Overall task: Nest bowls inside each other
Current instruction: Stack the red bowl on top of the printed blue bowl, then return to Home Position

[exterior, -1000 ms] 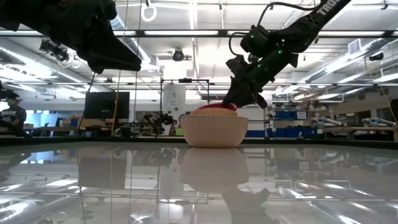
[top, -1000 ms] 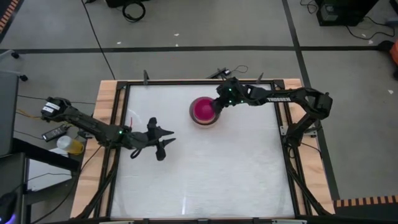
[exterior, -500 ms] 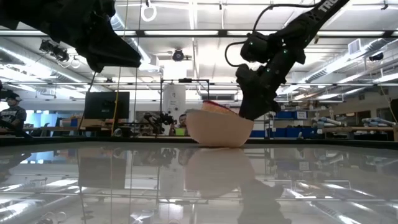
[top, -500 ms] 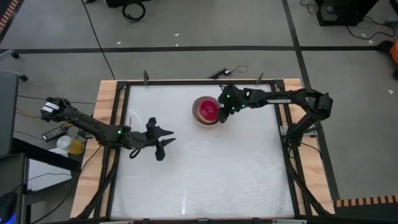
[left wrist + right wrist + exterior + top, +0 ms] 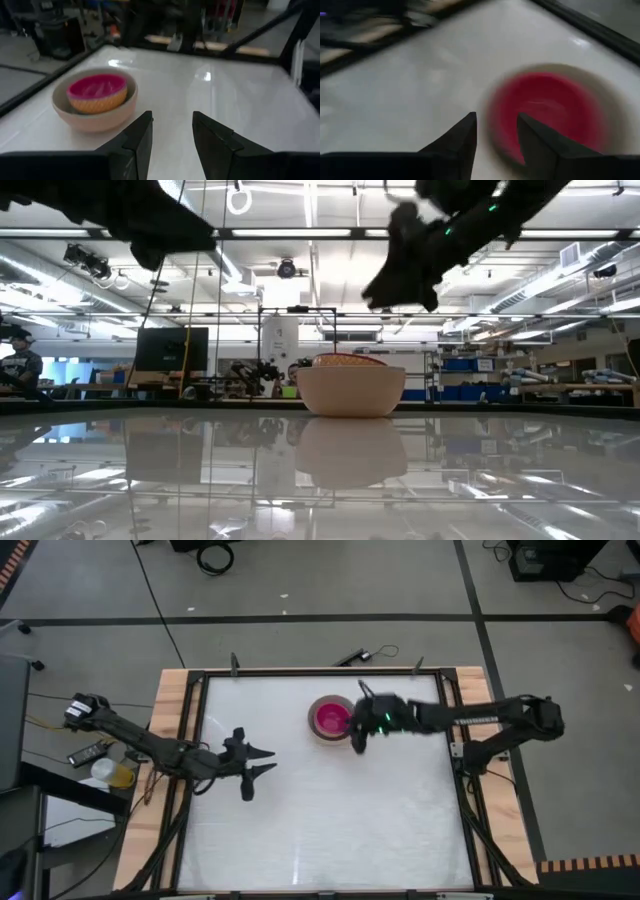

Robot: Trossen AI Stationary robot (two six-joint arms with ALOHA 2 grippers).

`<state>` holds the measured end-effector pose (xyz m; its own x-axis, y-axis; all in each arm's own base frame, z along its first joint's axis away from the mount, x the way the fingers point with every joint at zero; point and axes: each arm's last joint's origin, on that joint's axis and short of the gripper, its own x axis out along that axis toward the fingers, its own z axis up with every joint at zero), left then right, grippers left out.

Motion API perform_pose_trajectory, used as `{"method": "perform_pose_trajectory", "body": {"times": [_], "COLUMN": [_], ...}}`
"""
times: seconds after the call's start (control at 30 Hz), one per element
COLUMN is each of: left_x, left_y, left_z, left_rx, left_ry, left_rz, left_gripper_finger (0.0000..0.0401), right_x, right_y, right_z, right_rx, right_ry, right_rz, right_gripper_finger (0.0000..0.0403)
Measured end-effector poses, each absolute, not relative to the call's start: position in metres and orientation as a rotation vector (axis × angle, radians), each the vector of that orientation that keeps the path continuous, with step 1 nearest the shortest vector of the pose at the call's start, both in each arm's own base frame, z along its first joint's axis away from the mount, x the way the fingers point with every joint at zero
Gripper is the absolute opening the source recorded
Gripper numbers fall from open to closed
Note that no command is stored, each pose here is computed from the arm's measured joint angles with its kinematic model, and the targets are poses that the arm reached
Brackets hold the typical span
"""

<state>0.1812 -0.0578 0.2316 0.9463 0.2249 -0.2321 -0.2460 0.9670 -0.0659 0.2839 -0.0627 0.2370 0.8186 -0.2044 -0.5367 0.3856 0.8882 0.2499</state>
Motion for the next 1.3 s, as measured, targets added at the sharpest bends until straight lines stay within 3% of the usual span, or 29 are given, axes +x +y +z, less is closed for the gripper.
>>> {"method": "perform_pose_trajectory", "body": {"times": [0.2,0.33,0.47,0.67,0.87,1.03,1.17,1.3], "left_x": [0.164,0.169,0.175,0.159,0.118,0.107,0.108,0.108], "left_y": [-0.059,-0.047,-0.027,-0.008,-0.005,-0.004,-0.004,-0.001], "left_z": [0.245,0.257,0.266,0.271,0.278,0.245,0.218,0.21], "left_rx": [0.047,0.125,0.108,0.044,0.028,0.009,-0.007,-0.019], "left_ry": [0.18,0.099,0.012,0.017,-0.019,0.005,0.037,0.02], "left_rz": [0.203,0.236,0.141,0.178,0.203,0.203,0.183,0.181], "left_gripper_finger": [0.0142,0.0142,0.0141,0.0141,0.0141,0.0137,0.0098,0.0029], "right_x": [0.276,0.26,0.237,0.193,0.159,0.143,0.13,0.117], "right_y": [0.012,0.036,0.044,0.044,0.046,0.04,0.03,0.024], "right_z": [0.241,0.27,0.301,0.315,0.273,0.245,0.242,0.241], "right_rx": [0.22,0.093,-0.002,0.003,0.081,0.09,0.091,0.115], "right_ry": [0.319,0.177,0.053,0.049,0.012,-0.057,-0.037,-0.013], "right_rz": [-0.125,-0.111,-0.062,-0.052,-0.124,-0.119,-0.166,-0.148], "right_gripper_finger": [0.0112,0.0061,0.0009,0.0007,0.0007,0.0005,0.0004,0.0003]}}
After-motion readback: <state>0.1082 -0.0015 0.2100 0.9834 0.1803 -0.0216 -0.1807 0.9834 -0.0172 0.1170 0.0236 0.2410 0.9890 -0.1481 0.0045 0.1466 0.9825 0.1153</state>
